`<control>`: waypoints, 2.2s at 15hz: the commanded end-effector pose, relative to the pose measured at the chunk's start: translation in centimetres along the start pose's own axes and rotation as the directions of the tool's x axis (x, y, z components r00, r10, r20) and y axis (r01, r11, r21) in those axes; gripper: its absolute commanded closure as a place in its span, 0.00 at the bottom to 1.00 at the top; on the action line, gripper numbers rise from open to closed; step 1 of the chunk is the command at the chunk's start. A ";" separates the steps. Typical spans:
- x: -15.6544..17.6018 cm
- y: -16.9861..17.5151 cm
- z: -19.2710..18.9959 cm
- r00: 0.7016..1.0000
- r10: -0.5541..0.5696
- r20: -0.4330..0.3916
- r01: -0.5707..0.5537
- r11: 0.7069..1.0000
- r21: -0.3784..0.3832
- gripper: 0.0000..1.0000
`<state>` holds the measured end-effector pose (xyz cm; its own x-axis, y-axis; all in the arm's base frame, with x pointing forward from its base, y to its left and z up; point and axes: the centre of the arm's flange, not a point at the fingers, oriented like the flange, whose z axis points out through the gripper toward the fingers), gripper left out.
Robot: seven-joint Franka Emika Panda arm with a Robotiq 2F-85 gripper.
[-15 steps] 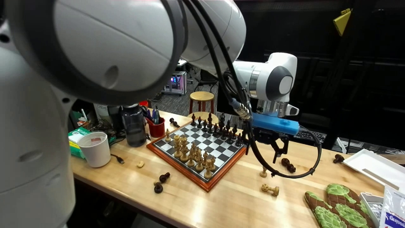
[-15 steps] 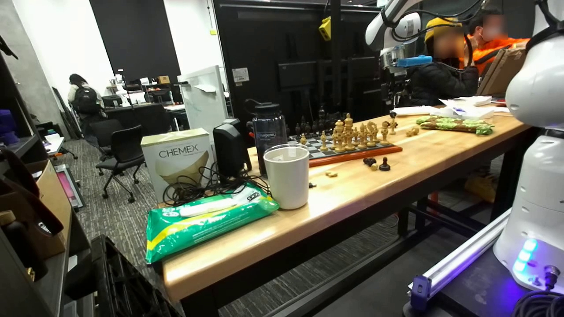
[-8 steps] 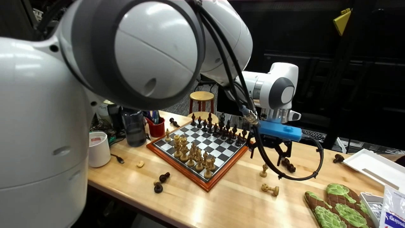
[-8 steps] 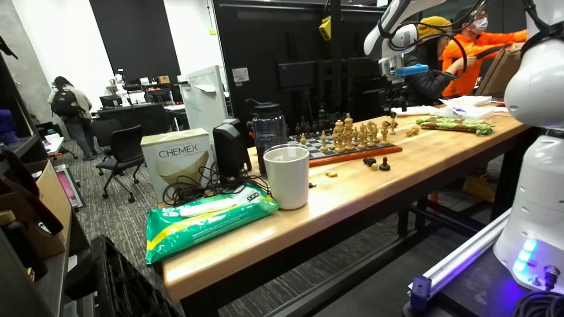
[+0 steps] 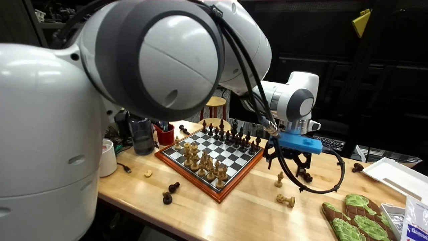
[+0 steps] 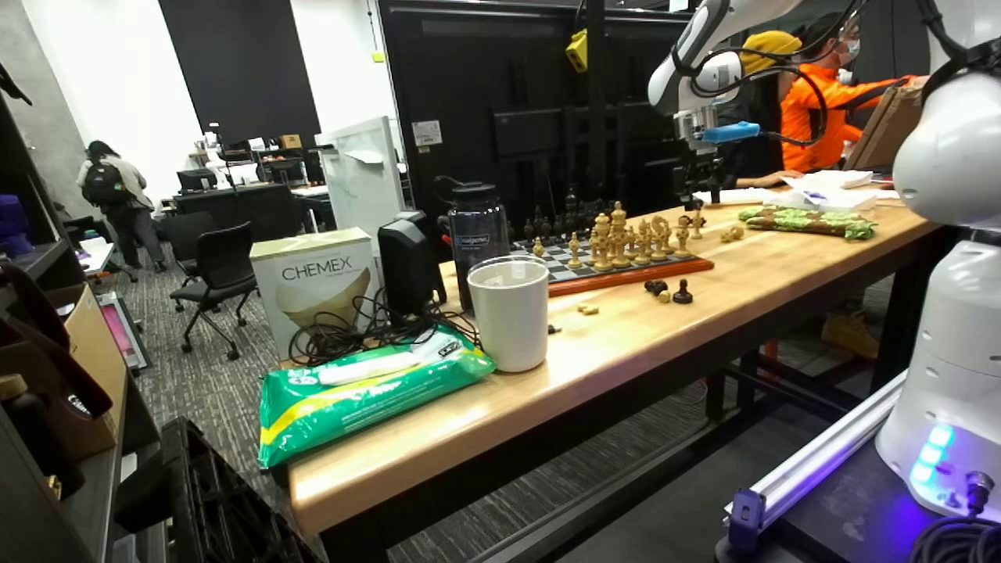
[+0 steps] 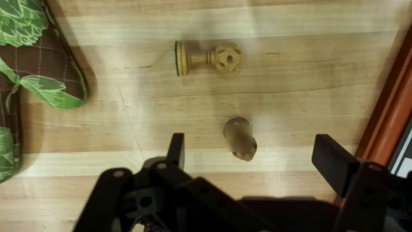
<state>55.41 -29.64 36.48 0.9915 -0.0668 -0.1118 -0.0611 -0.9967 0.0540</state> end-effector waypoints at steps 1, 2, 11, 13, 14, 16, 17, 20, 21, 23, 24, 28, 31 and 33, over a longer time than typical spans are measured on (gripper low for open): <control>0.3 0.5 0.2 0.999 -0.021 -0.034 0.022 0.999 0.023 0.00; 0.3 0.5 0.4 0.999 -0.022 -0.036 0.023 0.999 0.030 0.00; 0.1 1.0 1.2 0.999 -0.021 -0.043 0.024 0.997 0.072 0.51; 0.0 1.1 1.1 0.999 -0.022 -0.040 0.024 0.997 0.073 0.67; 0.0 1.0 1.1 0.999 -0.022 -0.040 0.025 0.997 0.074 0.74; 0.1 0.9 1.1 0.999 -0.028 -0.035 0.031 0.997 0.077 0.89; 0.1 0.8 1.1 0.999 -0.034 -0.033 0.036 0.996 0.079 0.96; 0.3 0.3 0.8 0.998 -0.053 -0.027 0.055 0.995 0.077 0.97; 0.3 0.1 0.7 0.998 -0.058 -0.025 0.059 0.995 0.075 0.97; 0.2 -0.4 0.2 0.998 -0.061 -0.015 0.062 0.996 0.067 0.97; 0.1 -0.8 -0.2 0.998 -0.065 -0.011 0.065 0.996 0.060 0.97; 0.0 -2.5 -1.9 0.996 -0.093 0.016 0.092 0.995 0.030 0.97; -0.3 -4.6 -4.2 0.991 -0.128 0.025 0.129 0.991 -0.046 0.97; -0.5 -6.3 -6.2 0.986 -0.167 0.022 0.168 0.981 -0.094 0.97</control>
<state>56.90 -26.04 39.00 0.9885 0.0598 -0.1387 0.0707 -0.9947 0.0749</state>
